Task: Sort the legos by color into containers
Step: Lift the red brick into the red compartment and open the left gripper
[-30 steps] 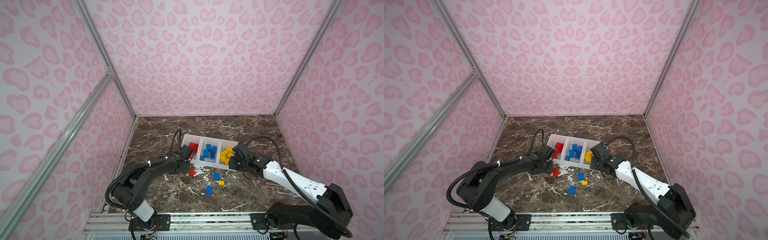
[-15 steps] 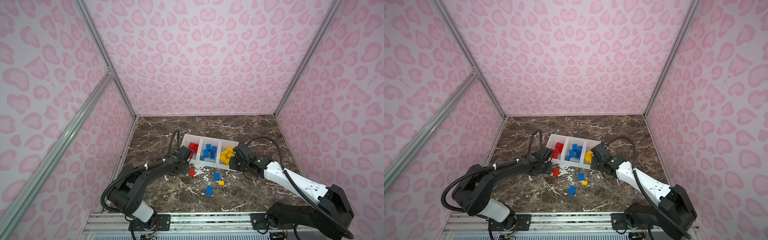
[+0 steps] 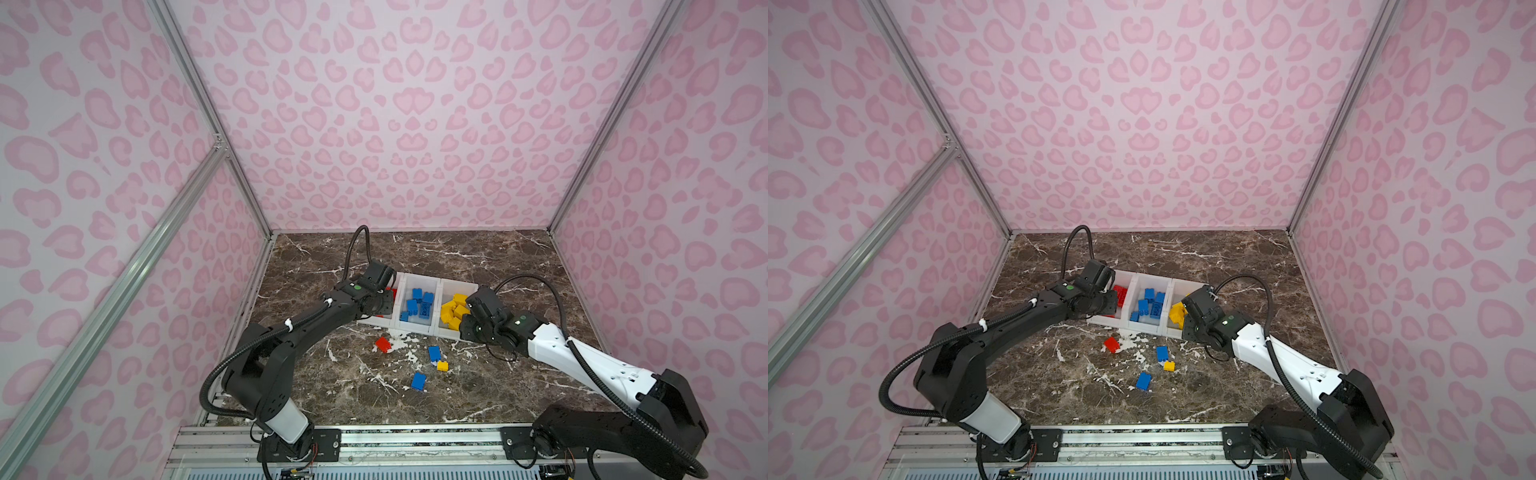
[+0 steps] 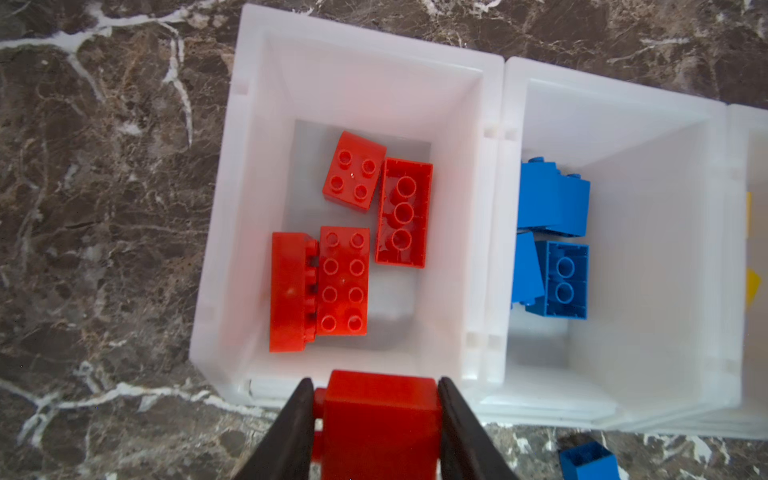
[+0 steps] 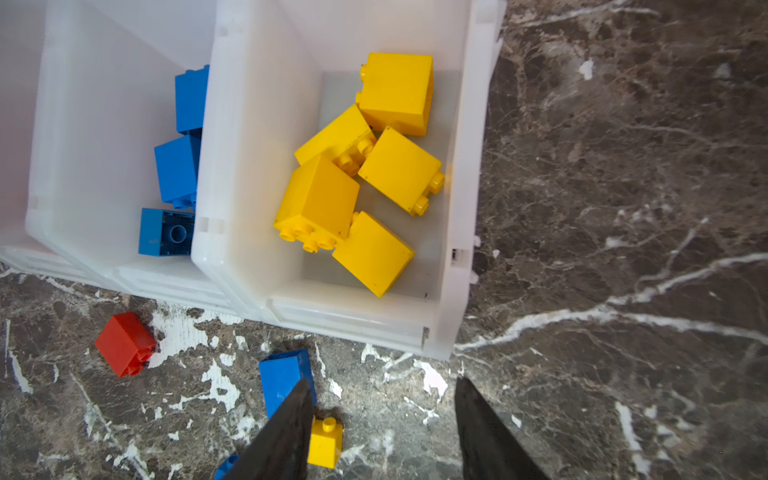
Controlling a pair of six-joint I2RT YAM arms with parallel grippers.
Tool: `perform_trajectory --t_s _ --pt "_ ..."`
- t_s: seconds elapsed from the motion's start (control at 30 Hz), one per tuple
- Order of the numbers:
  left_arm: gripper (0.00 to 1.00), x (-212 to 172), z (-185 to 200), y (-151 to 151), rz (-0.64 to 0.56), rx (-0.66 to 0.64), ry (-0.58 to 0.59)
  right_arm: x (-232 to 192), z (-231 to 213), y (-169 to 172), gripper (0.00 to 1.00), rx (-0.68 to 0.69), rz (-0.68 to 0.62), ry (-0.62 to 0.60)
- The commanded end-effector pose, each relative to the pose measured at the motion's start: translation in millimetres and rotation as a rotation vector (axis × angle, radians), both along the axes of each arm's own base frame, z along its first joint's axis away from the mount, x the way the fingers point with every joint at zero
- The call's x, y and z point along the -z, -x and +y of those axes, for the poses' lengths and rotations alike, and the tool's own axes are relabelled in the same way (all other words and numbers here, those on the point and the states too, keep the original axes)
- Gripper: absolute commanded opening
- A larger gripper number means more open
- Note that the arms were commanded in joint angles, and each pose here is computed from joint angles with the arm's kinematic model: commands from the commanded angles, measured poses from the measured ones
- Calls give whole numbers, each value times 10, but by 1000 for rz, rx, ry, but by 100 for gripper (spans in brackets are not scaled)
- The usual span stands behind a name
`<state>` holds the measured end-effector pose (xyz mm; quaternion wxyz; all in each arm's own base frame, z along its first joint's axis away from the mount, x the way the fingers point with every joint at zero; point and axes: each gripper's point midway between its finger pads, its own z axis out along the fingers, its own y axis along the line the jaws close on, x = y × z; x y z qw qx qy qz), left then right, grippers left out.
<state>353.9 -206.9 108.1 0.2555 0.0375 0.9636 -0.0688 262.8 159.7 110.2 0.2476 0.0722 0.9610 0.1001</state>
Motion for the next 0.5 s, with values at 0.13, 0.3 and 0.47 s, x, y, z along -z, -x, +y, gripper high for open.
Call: perform_trajectory --t_s 0.13,0.3,0.47 --pt "48 99 -86 -47 42 43 -13 3 -104 80 56 24 -4 16" --pt "55 115 -112 -50 47 46 -3 32 -130 107 56 31 0 15" --pt "58 106 -88 -46 42 42 -11 34 -120 98 56 32 -2 11"
